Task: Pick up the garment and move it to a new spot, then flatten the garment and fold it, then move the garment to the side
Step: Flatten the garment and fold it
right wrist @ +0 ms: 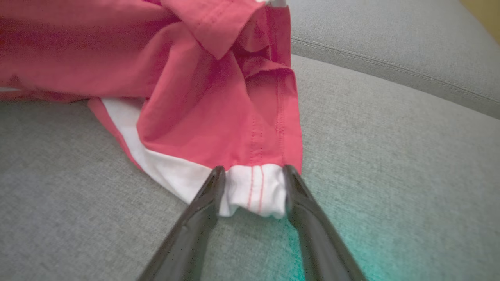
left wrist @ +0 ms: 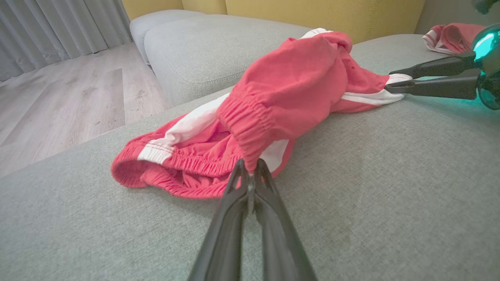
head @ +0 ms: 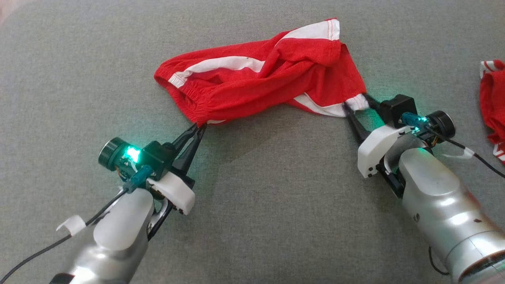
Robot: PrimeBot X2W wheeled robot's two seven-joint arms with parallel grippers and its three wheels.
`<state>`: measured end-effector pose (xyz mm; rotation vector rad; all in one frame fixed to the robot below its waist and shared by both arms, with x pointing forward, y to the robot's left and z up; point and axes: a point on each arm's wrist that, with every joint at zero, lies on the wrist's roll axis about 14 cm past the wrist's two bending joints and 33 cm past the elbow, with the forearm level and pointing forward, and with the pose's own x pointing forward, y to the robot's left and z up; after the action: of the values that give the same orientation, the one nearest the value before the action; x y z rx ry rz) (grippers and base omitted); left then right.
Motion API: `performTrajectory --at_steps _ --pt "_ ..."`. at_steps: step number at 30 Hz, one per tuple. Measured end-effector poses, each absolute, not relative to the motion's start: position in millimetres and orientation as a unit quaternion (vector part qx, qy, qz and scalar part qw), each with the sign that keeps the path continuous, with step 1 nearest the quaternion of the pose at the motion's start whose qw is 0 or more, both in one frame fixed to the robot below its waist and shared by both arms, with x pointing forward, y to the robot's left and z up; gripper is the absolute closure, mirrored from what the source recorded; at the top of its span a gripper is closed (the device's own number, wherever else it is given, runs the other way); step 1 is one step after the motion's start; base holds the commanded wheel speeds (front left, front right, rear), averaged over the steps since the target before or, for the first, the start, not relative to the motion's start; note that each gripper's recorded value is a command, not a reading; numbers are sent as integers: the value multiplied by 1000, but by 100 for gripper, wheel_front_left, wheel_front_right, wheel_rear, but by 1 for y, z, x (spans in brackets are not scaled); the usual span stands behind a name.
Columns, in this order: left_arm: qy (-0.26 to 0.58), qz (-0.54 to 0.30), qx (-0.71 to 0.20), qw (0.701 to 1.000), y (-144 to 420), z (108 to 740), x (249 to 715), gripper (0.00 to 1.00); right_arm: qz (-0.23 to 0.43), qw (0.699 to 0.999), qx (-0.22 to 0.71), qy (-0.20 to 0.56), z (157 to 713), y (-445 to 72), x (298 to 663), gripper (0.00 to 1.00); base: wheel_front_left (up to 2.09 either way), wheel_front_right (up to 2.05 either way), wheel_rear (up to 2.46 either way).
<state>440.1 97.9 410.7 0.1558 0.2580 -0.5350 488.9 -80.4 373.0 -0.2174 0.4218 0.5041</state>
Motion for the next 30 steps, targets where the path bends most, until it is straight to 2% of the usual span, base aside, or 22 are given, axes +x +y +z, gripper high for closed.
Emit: performTrajectory --at_steps 1,16,24,30 --pt "127 -263 77 953 98 411 440 100 249 940 -107 206 373 -80 488 100 0 0 0" --pt "119 -264 82 954 98 419 440 100 244 945 -105 191 389 -85 489 100 0 0 0" --pt "90 -268 101 954 103 441 439 100 222 960 -98 140 436 -111 497 100 0 0 0" --pt "47 -282 119 951 102 480 444 100 236 965 -87 76 495 -112 498 100 0 0 0"
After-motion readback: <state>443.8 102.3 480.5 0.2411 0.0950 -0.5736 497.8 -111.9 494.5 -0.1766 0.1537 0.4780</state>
